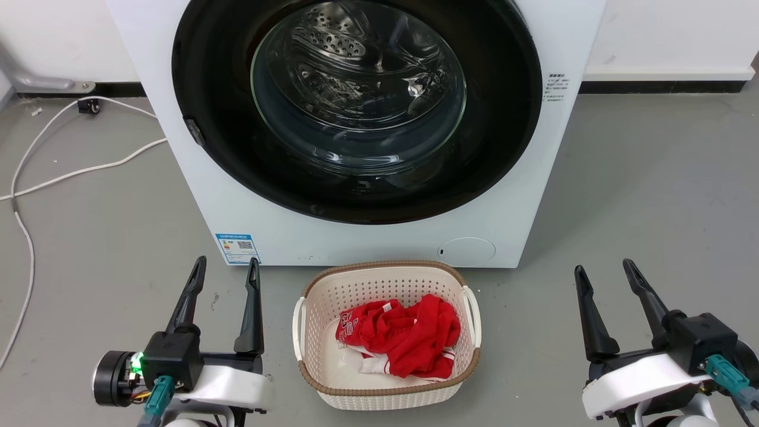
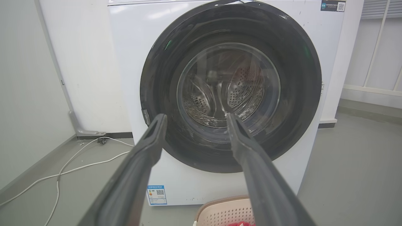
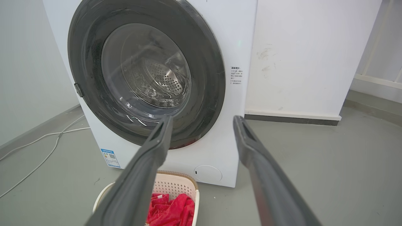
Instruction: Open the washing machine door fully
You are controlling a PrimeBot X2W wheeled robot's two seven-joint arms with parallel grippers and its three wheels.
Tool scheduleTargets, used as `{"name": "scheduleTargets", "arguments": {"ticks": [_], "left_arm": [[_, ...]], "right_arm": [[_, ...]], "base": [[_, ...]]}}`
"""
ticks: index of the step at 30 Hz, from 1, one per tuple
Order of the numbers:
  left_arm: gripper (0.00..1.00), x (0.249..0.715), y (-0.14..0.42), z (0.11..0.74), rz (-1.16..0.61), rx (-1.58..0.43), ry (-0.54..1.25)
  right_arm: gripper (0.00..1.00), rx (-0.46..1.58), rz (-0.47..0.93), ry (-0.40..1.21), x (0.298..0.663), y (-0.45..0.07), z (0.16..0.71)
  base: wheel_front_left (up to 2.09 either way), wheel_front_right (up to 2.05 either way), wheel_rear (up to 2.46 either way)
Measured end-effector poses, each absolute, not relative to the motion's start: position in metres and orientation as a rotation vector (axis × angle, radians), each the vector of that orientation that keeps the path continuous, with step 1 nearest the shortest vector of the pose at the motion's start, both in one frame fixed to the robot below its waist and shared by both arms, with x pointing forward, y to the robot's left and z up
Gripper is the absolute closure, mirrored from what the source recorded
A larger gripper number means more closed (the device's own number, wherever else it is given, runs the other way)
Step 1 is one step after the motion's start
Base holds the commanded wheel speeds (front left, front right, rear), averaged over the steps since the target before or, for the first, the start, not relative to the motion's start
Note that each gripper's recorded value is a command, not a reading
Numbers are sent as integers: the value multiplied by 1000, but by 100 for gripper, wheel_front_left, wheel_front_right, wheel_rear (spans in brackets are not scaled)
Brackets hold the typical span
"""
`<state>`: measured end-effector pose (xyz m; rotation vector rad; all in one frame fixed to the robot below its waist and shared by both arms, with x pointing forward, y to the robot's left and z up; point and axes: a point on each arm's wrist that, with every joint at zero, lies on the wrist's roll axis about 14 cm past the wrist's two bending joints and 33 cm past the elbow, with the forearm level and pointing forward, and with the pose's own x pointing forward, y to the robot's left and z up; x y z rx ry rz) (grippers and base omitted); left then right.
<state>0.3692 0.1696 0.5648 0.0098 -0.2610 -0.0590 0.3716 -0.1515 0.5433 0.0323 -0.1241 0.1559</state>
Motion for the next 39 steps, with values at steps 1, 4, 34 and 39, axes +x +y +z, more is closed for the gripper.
{"name": "scheduleTargets", "arguments": {"ticks": [1, 4, 34, 39], "left_arm": [[0, 369, 170, 564, -58, 9, -260], [0, 369, 170, 563, -57, 8, -256], [0, 377, 174, 555, -43, -20, -233], [0, 384, 174, 556, -39, -23, -234]], "right_arm": [[0, 35, 155, -124, 372, -152, 543], [0, 38, 155, -122, 372, -152, 542], [100, 851, 36, -220, 398, -182, 554], [100, 1147, -5, -275, 420, -197, 564]], "base": [[0, 0, 0], [0, 0, 0], [0, 0, 0], [0, 0, 0]]}}
